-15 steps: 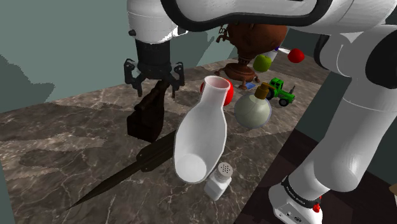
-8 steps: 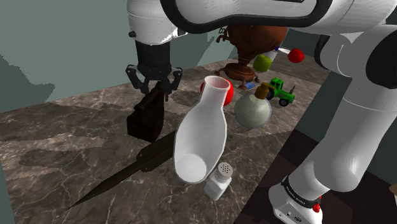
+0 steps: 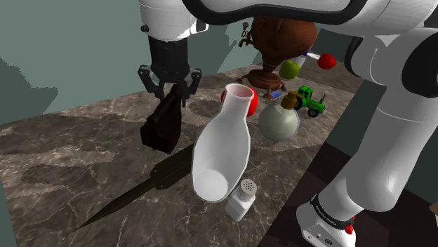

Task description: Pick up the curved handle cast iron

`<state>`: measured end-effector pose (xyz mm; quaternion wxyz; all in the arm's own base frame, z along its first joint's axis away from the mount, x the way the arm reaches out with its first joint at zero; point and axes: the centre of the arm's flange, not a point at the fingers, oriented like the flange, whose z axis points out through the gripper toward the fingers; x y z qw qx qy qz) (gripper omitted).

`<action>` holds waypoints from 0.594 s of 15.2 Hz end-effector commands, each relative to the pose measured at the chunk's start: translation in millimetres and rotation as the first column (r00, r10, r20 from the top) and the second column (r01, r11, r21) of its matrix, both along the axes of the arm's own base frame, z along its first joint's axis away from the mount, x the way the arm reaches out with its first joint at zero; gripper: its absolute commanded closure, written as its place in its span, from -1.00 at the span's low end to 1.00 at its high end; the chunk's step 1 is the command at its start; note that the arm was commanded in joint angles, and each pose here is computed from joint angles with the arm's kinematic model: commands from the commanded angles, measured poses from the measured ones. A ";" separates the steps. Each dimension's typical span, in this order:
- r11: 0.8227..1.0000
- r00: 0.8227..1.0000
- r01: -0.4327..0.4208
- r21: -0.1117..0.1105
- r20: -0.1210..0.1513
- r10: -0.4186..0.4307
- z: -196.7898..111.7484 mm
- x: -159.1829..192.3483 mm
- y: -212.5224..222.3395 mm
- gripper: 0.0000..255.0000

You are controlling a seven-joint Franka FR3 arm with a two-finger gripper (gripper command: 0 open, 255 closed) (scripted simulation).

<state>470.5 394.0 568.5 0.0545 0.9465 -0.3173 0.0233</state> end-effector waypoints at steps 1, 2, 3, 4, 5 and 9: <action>1.000 1.000 0.000 0.000 0.001 0.000 11.0 -0.3 -0.6 1.00; 1.000 1.000 0.000 0.000 0.001 0.000 16.3 -0.3 -0.6 1.00; 1.000 1.000 0.000 0.000 0.001 0.000 21.6 -0.3 -0.6 1.00; 1.000 1.000 0.000 0.000 0.001 0.000 26.8 -0.3 -0.6 1.00; 1.000 1.000 0.000 0.000 0.001 0.000 32.1 -0.3 -0.6 1.00; 1.000 1.000 0.000 0.000 0.001 0.000 53.2 -0.3 -0.6 1.00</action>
